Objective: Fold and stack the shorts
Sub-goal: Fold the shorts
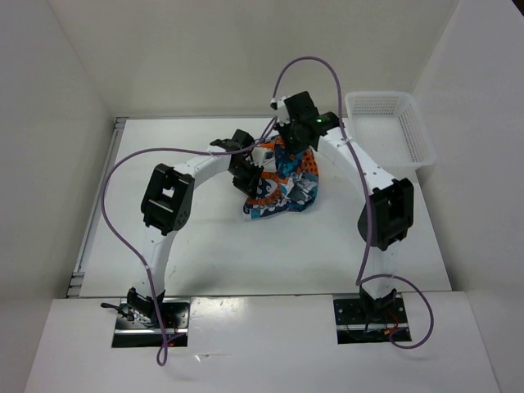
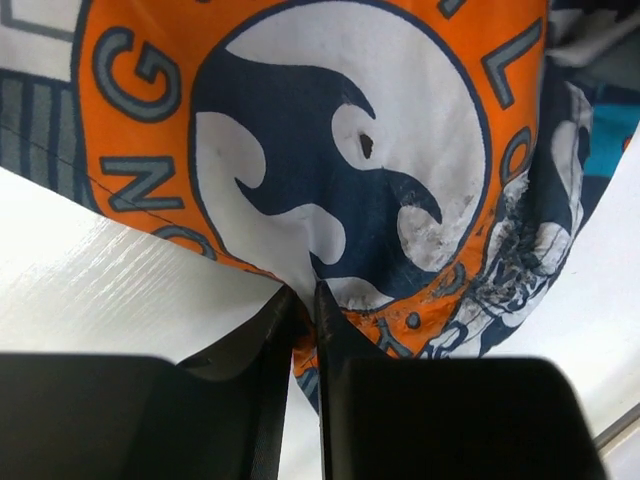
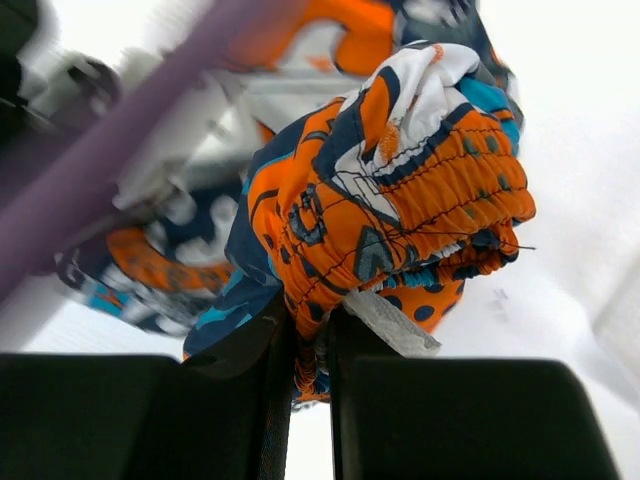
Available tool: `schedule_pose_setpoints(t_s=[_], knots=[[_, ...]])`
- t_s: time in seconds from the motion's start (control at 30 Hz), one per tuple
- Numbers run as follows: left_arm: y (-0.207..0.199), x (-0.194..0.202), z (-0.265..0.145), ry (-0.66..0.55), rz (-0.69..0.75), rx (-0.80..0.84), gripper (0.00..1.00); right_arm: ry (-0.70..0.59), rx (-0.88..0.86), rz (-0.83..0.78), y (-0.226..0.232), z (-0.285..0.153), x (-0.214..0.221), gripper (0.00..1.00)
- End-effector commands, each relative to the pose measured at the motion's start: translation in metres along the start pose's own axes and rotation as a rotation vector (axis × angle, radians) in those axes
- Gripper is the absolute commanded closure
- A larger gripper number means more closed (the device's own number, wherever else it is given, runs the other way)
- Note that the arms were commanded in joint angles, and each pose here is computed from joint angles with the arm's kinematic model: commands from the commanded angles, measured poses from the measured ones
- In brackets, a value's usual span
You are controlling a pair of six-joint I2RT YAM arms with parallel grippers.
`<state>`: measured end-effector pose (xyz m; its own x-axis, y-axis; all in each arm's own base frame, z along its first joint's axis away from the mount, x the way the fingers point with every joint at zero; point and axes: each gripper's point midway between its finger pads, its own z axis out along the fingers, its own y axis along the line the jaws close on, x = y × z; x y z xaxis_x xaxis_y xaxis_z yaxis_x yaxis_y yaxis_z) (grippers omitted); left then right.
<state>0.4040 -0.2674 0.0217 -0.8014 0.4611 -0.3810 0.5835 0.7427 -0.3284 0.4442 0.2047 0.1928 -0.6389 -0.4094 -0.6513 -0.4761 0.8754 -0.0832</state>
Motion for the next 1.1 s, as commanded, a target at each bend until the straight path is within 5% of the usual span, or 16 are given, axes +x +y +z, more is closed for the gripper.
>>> schedule_pose_setpoints(t_s=[0.0, 0.23, 0.4, 0.6, 0.8, 0.93, 1.07], knots=[[0.006, 0.015, 0.011, 0.052, -0.028, 0.020, 0.80, -0.119, 0.014, 0.080, 0.011, 0.002, -0.043, 1.00], [0.025, 0.012, 0.001, 0.030, -0.062, -0.005, 0.80, -0.024, -0.028, 0.076, 0.049, 0.035, -0.012, 1.00], [0.071, 0.013, -0.031, -0.019, -0.150, -0.064, 0.64, -0.056, -0.012, 0.052, 0.062, 0.048, -0.026, 0.90], [0.093, 0.008, -0.069, -0.095, -0.209, -0.057, 0.50, -0.091, -0.150, -0.034, 0.120, 0.045, -0.039, 0.45], [0.121, 0.011, -0.083, -0.115, -0.267, -0.081, 0.46, -0.202, -0.540, -0.150, 0.203, -0.015, -0.071, 0.40], [0.141, -0.006, -0.124, -0.189, -0.275, -0.156, 0.45, -0.236, -0.396, -0.190, 0.175, -0.025, -0.075, 0.40], [0.109, -0.040, -0.167, -0.288, -0.181, -0.198, 0.40, -0.215, -0.181, -0.271, 0.121, -0.030, -0.046, 0.40]])
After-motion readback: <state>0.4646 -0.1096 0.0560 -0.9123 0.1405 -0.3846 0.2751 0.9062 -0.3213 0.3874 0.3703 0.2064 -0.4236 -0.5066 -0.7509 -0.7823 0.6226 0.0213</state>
